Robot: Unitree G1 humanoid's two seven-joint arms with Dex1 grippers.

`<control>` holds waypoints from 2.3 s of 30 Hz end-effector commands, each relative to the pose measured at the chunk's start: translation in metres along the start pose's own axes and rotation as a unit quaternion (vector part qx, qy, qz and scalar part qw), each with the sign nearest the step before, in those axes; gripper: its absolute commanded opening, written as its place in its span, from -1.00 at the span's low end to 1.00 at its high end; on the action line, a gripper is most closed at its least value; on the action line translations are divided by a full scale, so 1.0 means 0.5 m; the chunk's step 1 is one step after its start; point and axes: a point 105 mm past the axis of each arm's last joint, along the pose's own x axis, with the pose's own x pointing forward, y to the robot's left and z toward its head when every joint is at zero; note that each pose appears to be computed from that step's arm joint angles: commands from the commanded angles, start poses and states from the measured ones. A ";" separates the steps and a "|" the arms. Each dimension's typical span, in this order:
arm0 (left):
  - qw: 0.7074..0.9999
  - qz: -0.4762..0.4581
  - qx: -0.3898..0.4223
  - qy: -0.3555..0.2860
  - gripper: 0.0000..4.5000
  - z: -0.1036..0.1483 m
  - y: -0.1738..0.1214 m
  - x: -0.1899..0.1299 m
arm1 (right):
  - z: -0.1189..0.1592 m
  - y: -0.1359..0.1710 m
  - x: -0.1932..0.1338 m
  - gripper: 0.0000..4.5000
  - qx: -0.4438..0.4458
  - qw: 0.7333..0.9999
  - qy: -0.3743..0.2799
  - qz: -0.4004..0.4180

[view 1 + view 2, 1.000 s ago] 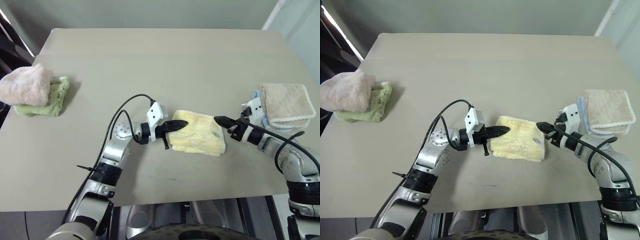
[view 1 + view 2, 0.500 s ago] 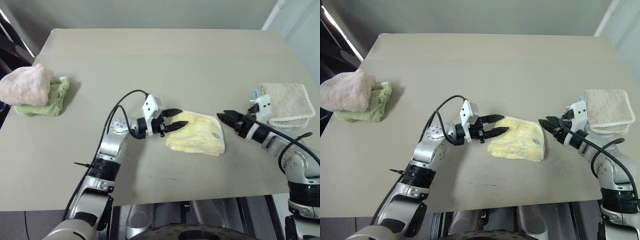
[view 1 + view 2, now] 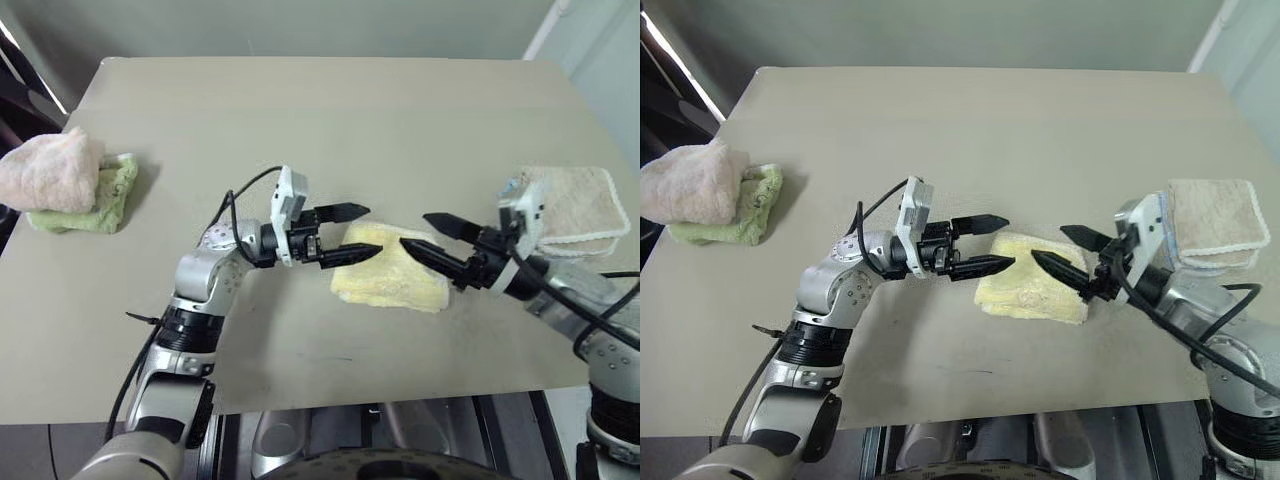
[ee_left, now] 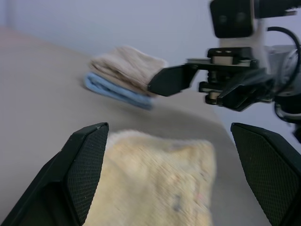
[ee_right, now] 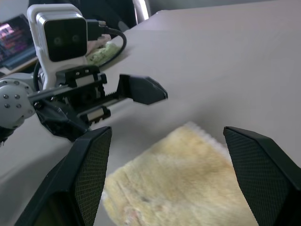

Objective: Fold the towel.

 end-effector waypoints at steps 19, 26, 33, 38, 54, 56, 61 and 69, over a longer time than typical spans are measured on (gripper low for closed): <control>0.993 0.036 0.084 0.072 -0.99 -0.160 0.015 0.030 | -0.201 -0.090 0.058 -1.00 0.046 0.983 0.016 -0.175; 0.998 -0.010 0.050 0.044 -0.99 -0.094 -0.046 0.047 | -0.181 -0.114 0.045 -1.00 0.014 0.982 0.006 -0.189; 0.997 -0.039 -0.062 0.034 -0.09 -0.033 -0.077 0.012 | -0.085 -0.068 0.013 -0.44 0.037 0.996 -0.026 -0.082; 0.997 0.001 -0.060 0.051 0.68 -0.020 0.010 -0.037 | -0.005 -0.050 -0.018 0.27 0.068 0.997 -0.042 -0.024; 0.993 0.085 0.084 -0.009 1.00 0.000 0.046 -0.058 | -0.058 -0.138 -0.100 0.98 0.258 0.957 0.131 -0.018; 0.993 0.080 0.090 -0.017 1.00 0.013 0.039 -0.074 | -0.072 -0.139 -0.110 0.98 0.278 0.949 0.146 -0.013; 0.991 0.073 0.109 -0.005 1.00 0.016 0.027 -0.098 | -0.103 -0.118 -0.109 0.98 0.299 0.935 0.189 0.022; 0.990 0.073 0.116 0.007 1.00 0.013 0.018 -0.113 | -0.118 -0.074 -0.062 0.98 0.306 0.928 0.196 0.084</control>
